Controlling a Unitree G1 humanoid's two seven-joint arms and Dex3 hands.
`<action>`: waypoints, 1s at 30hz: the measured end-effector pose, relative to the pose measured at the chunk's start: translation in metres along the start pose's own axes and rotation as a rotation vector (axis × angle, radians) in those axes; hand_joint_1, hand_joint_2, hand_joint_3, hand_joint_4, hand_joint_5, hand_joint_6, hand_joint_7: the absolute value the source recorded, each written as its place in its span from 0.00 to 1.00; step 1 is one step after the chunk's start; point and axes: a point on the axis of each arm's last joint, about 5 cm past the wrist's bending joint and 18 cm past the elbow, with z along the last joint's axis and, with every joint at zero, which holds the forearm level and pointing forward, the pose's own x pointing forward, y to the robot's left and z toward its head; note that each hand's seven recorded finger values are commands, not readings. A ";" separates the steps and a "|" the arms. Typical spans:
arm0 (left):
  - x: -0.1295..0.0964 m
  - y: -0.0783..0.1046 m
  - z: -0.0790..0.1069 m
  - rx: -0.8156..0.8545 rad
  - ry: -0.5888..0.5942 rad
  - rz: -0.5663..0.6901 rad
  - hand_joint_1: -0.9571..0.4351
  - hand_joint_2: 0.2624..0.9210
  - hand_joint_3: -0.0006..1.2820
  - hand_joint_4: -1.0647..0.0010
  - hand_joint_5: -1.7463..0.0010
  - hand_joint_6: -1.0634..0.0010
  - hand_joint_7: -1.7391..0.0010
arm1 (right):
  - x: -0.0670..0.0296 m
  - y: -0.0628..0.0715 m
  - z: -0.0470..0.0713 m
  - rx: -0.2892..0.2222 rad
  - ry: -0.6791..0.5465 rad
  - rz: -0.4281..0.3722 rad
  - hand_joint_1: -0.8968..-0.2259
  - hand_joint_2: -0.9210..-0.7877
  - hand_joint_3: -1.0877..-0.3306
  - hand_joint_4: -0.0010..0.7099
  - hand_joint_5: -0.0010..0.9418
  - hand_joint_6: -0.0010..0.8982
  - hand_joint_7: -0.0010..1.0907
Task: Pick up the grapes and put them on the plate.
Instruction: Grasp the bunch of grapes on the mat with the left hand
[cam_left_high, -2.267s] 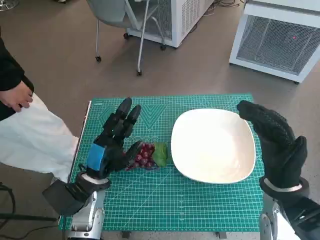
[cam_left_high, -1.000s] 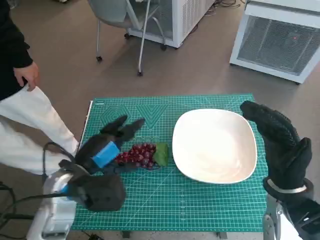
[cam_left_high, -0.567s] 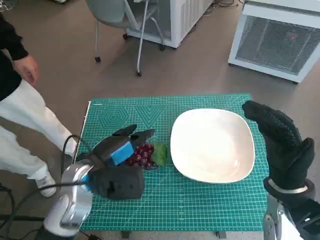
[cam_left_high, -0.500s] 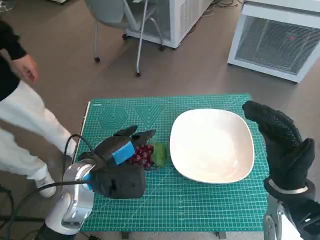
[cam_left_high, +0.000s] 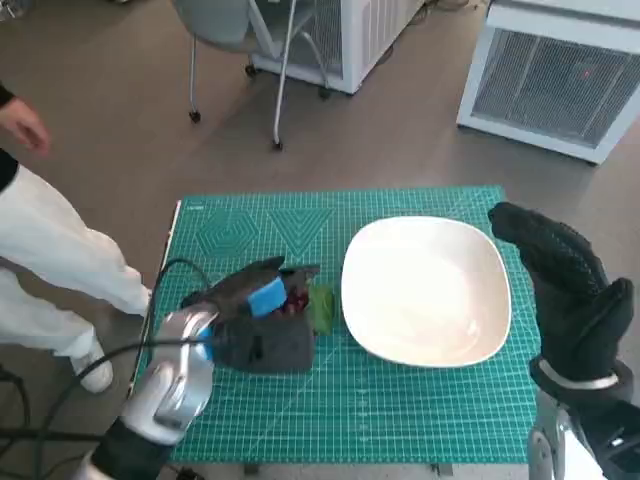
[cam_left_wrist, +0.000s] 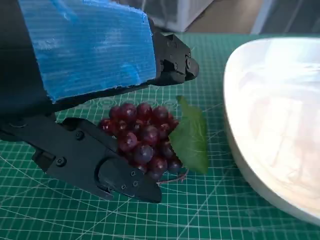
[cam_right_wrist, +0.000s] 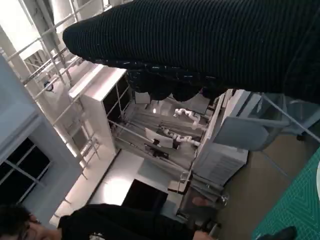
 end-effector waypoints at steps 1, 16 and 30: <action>0.002 0.000 0.000 0.000 0.007 -0.003 0.33 0.70 0.00 0.93 1.00 0.76 1.00 | 0.0000 0.000 0.000 0.000 0.000 0.000 0.53 0.00 0.54 0.52 0.00 0.00 0.62; 0.034 -0.009 0.006 0.024 0.115 -0.035 0.33 0.72 0.00 0.94 1.00 0.77 1.00 | -0.0007 0.000 -0.001 -0.001 0.003 -0.002 0.53 0.00 0.54 0.52 0.00 0.00 0.62; 0.061 -0.020 0.005 0.039 0.193 -0.069 0.46 0.73 0.00 0.89 0.99 0.73 0.99 | -0.0008 -0.001 -0.001 -0.003 0.007 -0.002 0.53 0.00 0.54 0.52 0.00 0.00 0.62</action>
